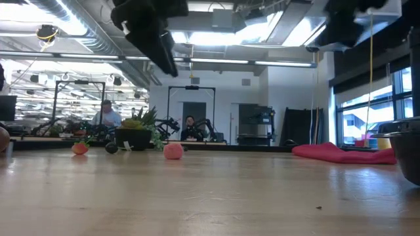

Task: Pick and placing Produce into tupperware
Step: Put the peach into the right of the black bin

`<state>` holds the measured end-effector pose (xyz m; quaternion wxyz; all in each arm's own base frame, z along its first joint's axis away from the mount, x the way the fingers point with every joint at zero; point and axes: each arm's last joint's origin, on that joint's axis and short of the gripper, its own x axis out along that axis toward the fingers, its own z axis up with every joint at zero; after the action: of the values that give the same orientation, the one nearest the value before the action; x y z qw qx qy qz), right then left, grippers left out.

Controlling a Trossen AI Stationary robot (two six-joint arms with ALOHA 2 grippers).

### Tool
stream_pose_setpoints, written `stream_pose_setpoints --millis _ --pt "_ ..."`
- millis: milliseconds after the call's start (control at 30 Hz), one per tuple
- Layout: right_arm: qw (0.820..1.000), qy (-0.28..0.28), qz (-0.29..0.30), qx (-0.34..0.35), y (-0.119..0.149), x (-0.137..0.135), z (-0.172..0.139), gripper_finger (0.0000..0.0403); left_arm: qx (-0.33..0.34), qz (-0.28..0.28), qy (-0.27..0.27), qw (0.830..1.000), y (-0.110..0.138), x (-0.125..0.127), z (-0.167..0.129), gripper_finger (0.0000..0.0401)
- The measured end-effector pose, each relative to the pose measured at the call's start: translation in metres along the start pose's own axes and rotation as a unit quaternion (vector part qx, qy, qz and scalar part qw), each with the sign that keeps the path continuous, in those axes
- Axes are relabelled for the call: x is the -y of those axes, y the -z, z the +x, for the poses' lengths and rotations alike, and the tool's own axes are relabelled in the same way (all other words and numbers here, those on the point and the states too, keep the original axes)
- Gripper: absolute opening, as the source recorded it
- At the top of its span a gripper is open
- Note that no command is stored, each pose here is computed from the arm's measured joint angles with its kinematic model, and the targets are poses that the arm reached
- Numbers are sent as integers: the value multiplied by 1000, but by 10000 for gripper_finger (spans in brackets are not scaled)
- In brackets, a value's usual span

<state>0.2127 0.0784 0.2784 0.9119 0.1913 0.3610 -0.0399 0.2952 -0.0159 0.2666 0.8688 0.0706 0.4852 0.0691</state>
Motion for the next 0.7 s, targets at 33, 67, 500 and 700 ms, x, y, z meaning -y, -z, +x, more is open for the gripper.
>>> stream_pose_setpoints --millis 33,67,500,700 --pt "1000 12 -6 6 -3 4 1 275 -9 -16 -2 1000 2 -1 0 298" --pt "1000 25 -7 12 -5 9 5 275 -18 -31 -3 999 3 -1 0 298" --pt "998 5 44 50 16 90 57 275 -13 -76 -1 997 2 4 1 298" --pt "992 -20 33 119 21 97 62 275 -29 -63 -4 998 1 4 16 298"
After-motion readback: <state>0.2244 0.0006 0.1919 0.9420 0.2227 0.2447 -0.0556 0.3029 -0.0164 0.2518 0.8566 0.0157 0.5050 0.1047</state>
